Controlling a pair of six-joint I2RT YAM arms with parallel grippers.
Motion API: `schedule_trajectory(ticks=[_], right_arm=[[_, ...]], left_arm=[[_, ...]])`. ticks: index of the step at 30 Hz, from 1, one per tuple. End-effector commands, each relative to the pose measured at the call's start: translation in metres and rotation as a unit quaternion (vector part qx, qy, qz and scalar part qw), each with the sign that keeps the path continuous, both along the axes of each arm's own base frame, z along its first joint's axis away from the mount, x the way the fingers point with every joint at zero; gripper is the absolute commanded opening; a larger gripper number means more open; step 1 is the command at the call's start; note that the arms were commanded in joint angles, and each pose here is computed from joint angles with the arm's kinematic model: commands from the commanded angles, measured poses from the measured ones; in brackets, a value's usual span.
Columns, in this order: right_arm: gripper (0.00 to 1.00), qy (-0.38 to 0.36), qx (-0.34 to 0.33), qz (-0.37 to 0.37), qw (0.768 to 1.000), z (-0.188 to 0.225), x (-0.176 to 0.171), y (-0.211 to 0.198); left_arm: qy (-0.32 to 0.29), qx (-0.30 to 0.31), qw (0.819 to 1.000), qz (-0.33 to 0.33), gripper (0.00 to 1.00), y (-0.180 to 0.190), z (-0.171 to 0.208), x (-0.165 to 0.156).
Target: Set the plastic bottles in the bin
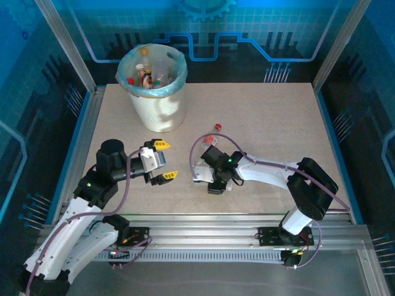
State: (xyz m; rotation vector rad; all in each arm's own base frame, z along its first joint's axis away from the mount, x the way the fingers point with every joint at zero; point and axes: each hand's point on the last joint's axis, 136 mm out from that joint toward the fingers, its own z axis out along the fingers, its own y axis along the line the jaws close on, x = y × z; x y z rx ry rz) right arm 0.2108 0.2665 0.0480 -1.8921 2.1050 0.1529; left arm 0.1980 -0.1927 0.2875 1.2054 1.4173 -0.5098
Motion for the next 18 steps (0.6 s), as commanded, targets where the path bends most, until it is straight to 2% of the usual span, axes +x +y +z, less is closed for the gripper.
schedule_trajectory(ticks=[1,5,9,12,18], right_arm=[[0.44,0.016,0.044,0.015,0.999,0.027,-0.013,0.008],[0.45,0.001,0.149,0.007,0.989,0.067,-0.011,0.023],[0.44,-0.018,0.275,-0.001,0.961,0.125,-0.005,0.034],[0.44,-0.027,0.332,0.014,0.943,0.162,-0.006,0.035],[0.44,-0.073,0.423,0.046,0.902,0.225,-0.013,0.038]], left_arm=[[-0.022,-0.033,0.999,-0.002,0.89,-0.002,0.025,-0.003],[-0.021,-0.071,0.997,-0.007,0.99,-0.005,0.046,-0.006],[-0.015,-0.114,0.993,-0.018,0.99,-0.009,0.072,-0.007],[-0.010,-0.137,0.990,-0.030,0.99,-0.012,0.090,-0.010],[0.001,-0.168,0.977,-0.127,0.99,-0.026,0.109,-0.033]])
